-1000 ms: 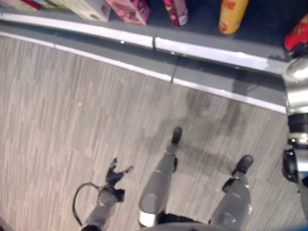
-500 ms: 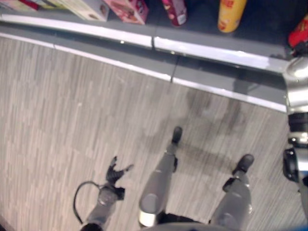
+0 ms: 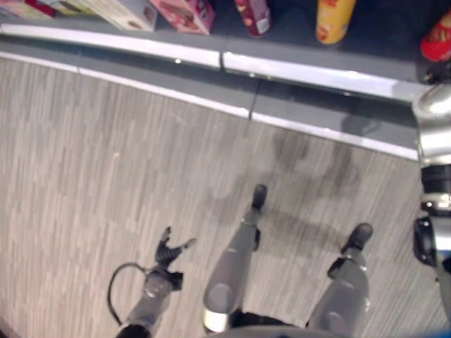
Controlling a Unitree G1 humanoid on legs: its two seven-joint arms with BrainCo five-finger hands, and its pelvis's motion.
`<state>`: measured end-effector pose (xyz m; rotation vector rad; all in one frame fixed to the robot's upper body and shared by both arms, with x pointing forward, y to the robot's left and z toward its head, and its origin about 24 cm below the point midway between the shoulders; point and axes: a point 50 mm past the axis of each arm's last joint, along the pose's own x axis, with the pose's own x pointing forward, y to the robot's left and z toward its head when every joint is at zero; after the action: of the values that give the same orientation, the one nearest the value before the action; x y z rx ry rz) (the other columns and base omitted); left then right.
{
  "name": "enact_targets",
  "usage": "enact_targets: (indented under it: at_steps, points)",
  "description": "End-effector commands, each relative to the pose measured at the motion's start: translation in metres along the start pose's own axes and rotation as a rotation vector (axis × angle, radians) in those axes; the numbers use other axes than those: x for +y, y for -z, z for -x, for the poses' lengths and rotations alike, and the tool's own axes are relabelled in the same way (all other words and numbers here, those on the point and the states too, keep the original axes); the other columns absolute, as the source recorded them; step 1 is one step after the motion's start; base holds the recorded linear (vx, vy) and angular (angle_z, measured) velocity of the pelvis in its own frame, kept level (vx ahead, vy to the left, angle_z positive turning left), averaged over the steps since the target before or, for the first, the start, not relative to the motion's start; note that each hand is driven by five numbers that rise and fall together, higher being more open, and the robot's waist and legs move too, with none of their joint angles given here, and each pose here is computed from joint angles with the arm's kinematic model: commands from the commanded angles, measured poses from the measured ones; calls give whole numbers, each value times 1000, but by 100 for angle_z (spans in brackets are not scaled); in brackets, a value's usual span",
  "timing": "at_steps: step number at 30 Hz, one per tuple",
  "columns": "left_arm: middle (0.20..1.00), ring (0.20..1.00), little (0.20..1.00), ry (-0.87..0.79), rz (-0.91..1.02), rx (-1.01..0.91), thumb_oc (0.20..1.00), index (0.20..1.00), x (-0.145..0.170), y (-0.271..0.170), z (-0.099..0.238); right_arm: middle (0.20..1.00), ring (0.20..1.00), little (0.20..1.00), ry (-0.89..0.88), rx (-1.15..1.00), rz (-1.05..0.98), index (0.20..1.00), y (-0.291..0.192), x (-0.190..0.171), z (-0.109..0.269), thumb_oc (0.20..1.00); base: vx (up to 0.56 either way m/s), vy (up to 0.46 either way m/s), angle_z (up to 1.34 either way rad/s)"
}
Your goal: Put the goods on the table back onto the shelves and tidy them up.
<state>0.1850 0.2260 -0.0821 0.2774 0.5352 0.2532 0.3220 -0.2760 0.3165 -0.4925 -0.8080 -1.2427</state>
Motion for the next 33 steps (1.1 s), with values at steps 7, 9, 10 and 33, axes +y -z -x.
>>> enact_targets:
  at_steps: [7,9,10,33]
  points:
    - [1000,1000,1000,-39,-5,45,1000,1000,7,7,2,1000,1000,1000,-137,-266,-589,1000,-62,-56,53,1000,40,0,-3]
    - [1000,1000,1000,-39,24,54,1000,1000,10,8,4,1000,1000,1000,-308,-125,-754,1000,-44,-59,74,1000,52,8,-6]
    - [1000,1000,1000,-35,33,63,1000,1000,13,10,4,1000,1000,1000,-400,-36,-840,1000,-34,-58,83,1000,33,-5,-4]
    - [1000,1000,1000,24,37,194,1000,1000,43,36,-2,1000,1000,1000,-1262,1572,167,1000,223,-222,360,1000,85,-107,-13]
